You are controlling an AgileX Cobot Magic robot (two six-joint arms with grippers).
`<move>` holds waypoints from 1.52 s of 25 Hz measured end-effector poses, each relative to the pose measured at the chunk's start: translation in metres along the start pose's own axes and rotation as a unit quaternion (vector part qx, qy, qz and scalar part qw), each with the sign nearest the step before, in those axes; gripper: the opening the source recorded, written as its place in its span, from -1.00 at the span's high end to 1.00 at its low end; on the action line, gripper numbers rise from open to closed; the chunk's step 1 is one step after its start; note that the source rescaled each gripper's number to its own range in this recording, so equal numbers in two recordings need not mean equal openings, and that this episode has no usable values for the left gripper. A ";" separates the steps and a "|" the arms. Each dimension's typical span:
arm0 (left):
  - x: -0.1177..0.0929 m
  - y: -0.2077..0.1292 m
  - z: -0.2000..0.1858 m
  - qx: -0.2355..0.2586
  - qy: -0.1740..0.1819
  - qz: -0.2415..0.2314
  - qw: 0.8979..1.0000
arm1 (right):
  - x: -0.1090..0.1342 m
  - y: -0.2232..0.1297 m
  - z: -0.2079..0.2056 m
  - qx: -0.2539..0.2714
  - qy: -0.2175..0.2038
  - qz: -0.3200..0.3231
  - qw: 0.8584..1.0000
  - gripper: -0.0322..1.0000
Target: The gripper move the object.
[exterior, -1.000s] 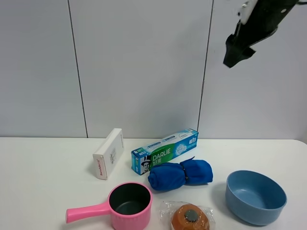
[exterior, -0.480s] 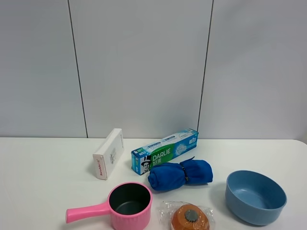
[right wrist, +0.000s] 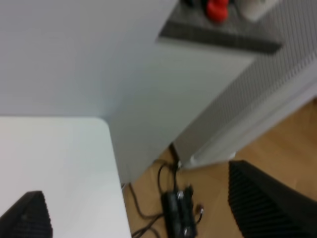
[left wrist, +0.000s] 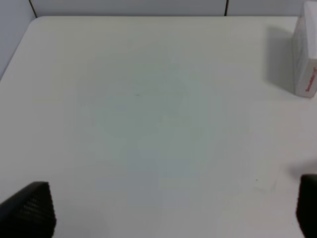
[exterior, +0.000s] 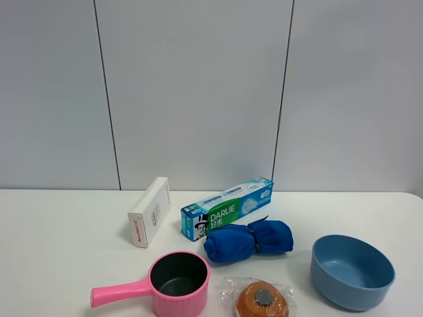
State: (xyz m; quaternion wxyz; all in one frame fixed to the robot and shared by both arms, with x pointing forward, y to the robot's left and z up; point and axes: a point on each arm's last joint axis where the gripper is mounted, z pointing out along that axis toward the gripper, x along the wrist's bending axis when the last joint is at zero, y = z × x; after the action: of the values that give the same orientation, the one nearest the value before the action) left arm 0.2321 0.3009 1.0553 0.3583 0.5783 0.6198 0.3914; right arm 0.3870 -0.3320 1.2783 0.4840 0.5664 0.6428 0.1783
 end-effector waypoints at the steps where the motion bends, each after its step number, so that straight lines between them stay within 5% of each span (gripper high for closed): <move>1: 0.000 0.000 0.000 0.000 0.000 0.000 1.000 | -0.001 -0.004 -0.008 0.004 -0.001 0.011 1.000 -0.10; 10: 0.000 0.000 0.000 0.000 0.000 0.000 1.000 | -0.016 -0.047 -0.108 -0.101 -0.031 0.117 0.988 -0.10; 15: 0.000 0.000 0.000 0.000 0.000 0.000 1.000 | -0.004 -0.093 -0.140 -0.141 -0.008 0.148 0.979 -0.10; 27: 0.000 0.000 0.000 0.000 0.000 0.000 1.000 | 0.088 -0.233 -0.051 -0.016 0.097 0.139 0.985 -0.10; 31: 0.000 0.000 0.000 0.000 0.000 0.000 1.000 | 0.097 -0.247 -0.039 0.023 0.106 0.134 0.985 -0.10; 38: 0.000 0.000 0.000 0.000 0.000 0.000 1.000 | 0.105 -0.244 -0.033 0.001 0.139 0.151 0.979 -0.10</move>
State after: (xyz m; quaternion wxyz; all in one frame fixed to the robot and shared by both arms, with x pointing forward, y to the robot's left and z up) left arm 0.2321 0.3009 1.0553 0.3583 0.5783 0.6198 0.3914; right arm 0.2360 -0.2984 1.0597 0.3568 0.6272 0.6108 0.3258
